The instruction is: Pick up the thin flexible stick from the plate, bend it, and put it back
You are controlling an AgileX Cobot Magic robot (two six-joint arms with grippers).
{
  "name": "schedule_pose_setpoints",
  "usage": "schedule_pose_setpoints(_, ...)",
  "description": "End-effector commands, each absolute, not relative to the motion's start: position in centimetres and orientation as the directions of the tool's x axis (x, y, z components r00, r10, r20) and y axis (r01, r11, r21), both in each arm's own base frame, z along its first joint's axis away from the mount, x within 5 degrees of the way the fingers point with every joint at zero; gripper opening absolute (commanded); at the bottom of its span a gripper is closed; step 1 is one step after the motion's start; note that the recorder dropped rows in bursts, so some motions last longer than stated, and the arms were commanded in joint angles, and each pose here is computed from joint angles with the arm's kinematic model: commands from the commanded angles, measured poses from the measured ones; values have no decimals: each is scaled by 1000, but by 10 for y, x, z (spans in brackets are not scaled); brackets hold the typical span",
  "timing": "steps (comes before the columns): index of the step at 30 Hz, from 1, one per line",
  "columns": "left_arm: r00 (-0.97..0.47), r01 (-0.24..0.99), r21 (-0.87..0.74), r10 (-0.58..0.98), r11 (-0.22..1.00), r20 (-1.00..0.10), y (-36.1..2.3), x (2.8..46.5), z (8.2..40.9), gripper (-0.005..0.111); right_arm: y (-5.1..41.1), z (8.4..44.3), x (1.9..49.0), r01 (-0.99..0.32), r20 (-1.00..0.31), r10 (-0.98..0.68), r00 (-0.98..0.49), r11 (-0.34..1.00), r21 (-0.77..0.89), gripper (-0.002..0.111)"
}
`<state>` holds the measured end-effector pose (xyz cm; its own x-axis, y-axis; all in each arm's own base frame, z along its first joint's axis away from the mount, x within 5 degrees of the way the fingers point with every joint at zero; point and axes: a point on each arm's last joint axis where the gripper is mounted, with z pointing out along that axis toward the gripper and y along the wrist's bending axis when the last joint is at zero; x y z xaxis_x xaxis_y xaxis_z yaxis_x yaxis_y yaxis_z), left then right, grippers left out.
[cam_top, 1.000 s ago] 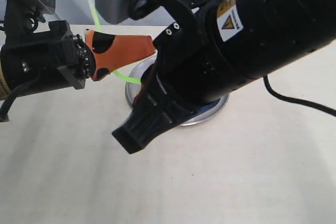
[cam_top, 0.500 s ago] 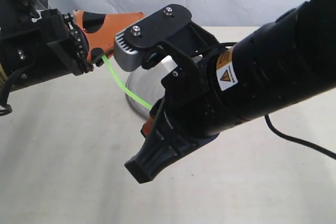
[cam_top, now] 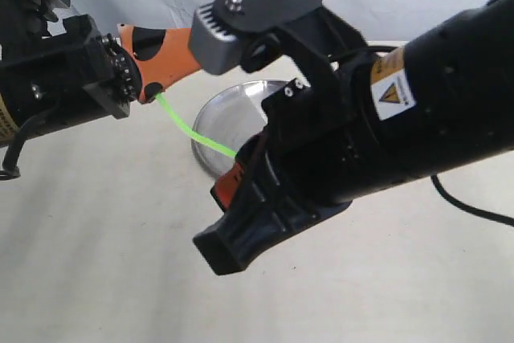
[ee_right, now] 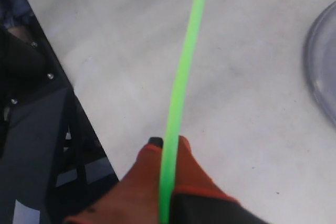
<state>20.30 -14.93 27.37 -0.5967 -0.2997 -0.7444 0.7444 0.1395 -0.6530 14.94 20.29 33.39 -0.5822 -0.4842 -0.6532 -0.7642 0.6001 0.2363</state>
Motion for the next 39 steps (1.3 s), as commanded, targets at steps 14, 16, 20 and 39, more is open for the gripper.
schedule_pose_setpoints(14, -572, 749, -650, -368, 129, -733, -147, 206, 279, 0, 192, 339, 146, -785, -666, -522, -533, 599, 159, -1)
schedule_pose_setpoints(16, -576, 744, -656, -375, 127, -726, -146, 207, 280, 1, 195, 334, 149, -783, -652, -533, -539, 602, 156, -1)
schedule_pose_setpoints(20, -577, 748, -651, -360, 127, -733, -147, 206, 279, 16, 200, 326, 154, -781, -628, -552, -548, 606, 150, -1)
schedule_pose_setpoints(39, -607, 673, -676, -298, 300, -737, -145, 215, 263, 52, 175, 299, 205, -591, -534, -577, -618, 789, -169, -1)
